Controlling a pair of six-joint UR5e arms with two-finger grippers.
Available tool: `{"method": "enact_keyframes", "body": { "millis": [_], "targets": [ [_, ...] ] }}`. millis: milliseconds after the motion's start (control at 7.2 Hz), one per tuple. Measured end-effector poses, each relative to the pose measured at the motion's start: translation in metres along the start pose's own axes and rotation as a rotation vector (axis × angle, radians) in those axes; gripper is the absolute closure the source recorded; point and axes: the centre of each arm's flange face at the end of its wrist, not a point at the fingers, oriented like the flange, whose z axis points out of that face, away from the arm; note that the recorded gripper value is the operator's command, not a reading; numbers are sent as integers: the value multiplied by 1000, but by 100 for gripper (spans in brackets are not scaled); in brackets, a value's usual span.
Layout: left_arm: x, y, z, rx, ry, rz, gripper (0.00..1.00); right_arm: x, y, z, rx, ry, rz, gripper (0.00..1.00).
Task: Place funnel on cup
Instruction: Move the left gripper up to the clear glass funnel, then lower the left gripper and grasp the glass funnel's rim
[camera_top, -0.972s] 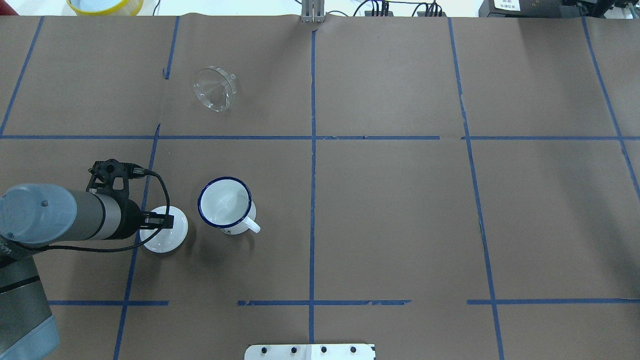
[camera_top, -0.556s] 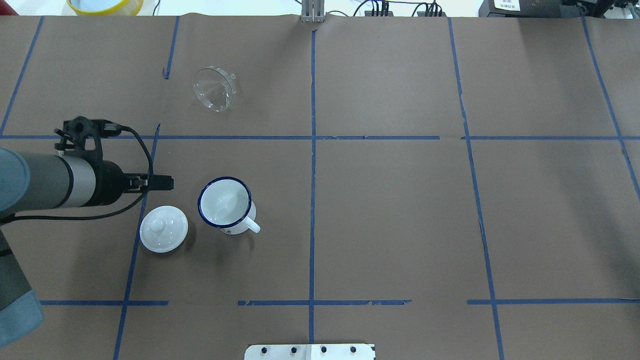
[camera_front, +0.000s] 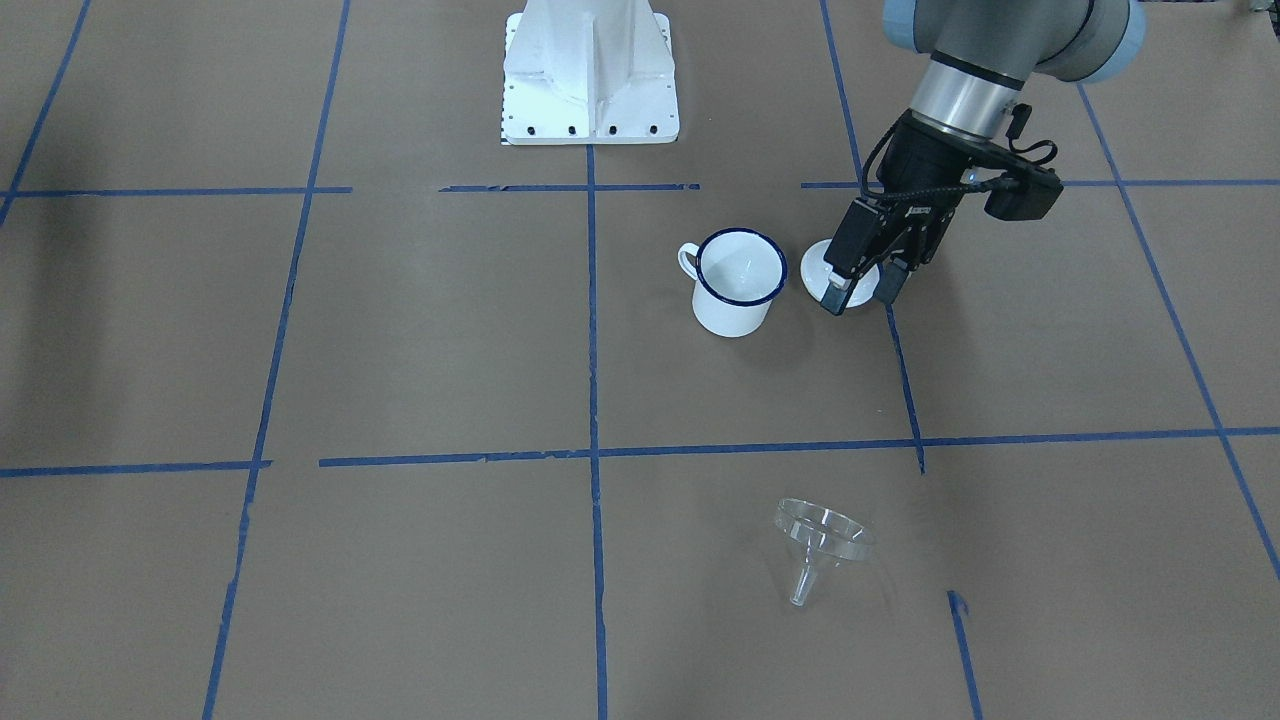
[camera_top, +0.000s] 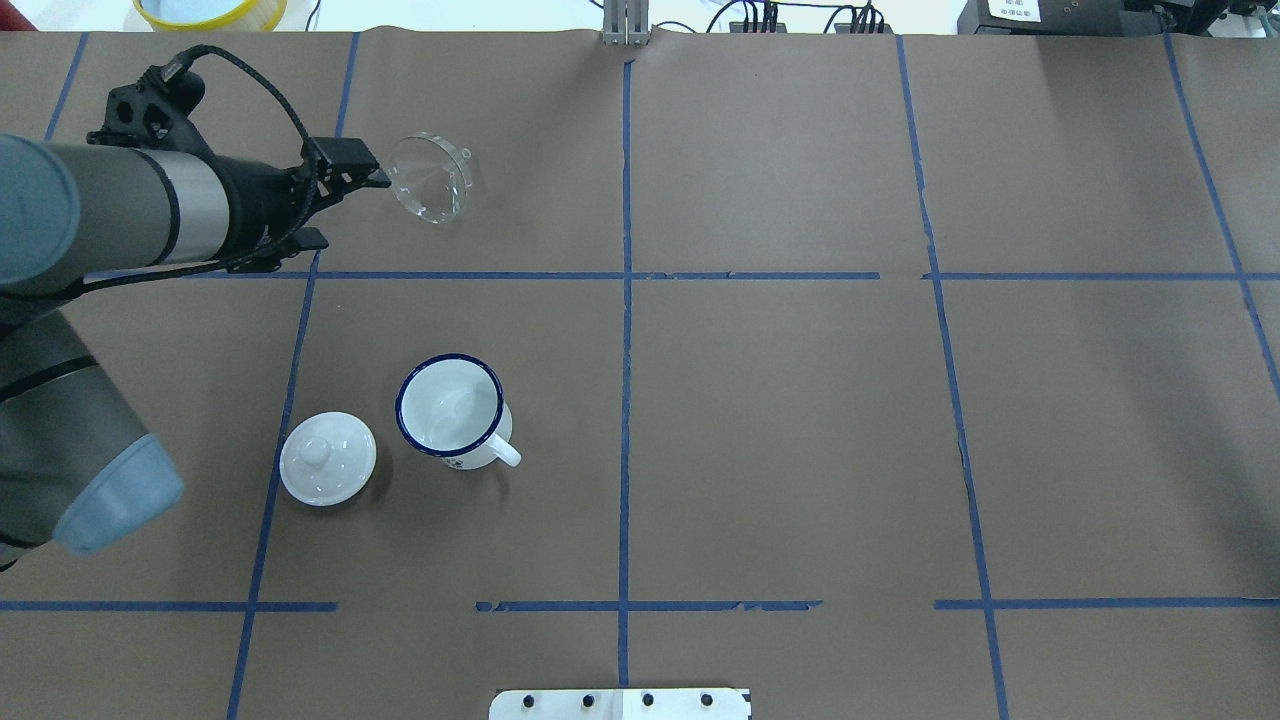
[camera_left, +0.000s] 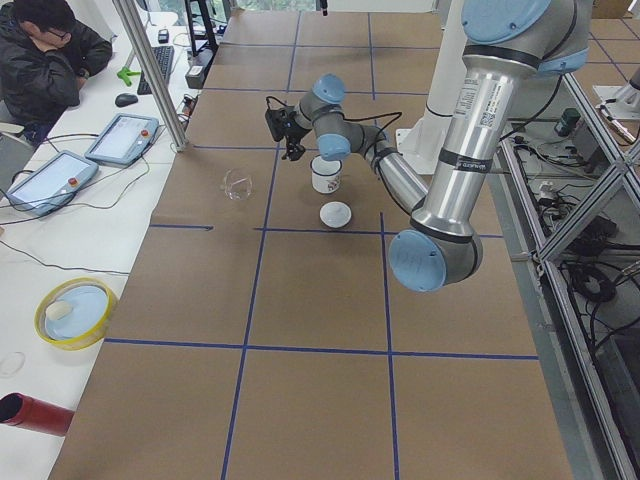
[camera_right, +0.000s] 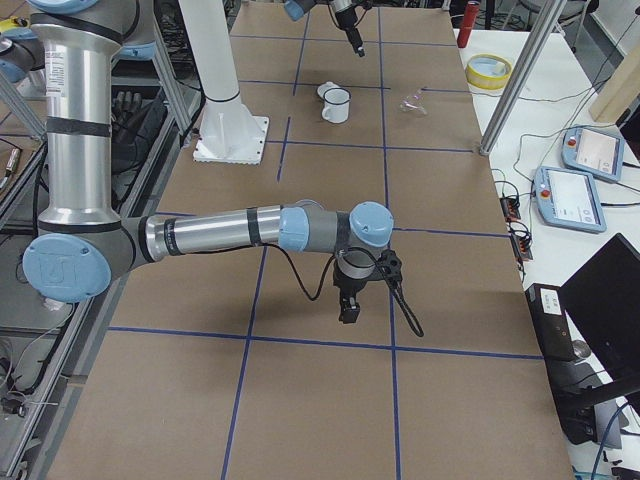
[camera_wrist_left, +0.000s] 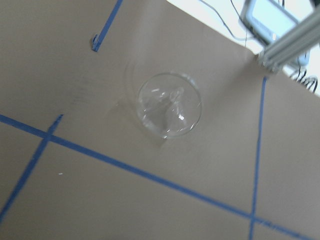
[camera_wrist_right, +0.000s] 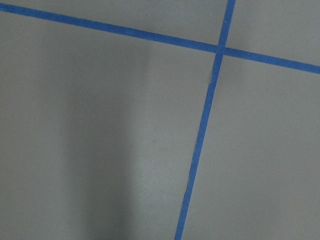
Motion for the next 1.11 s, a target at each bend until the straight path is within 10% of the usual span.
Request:
{"method": "enact_keyframes", "body": {
  "millis": [833,1111],
  "targets": [
    [8,-32,173,163,105,-270,24,0,0,0,0,0,0,0],
    [6,-34,186,178,98,-275,53,0,0,0,0,0,0,0]
  ]
}}
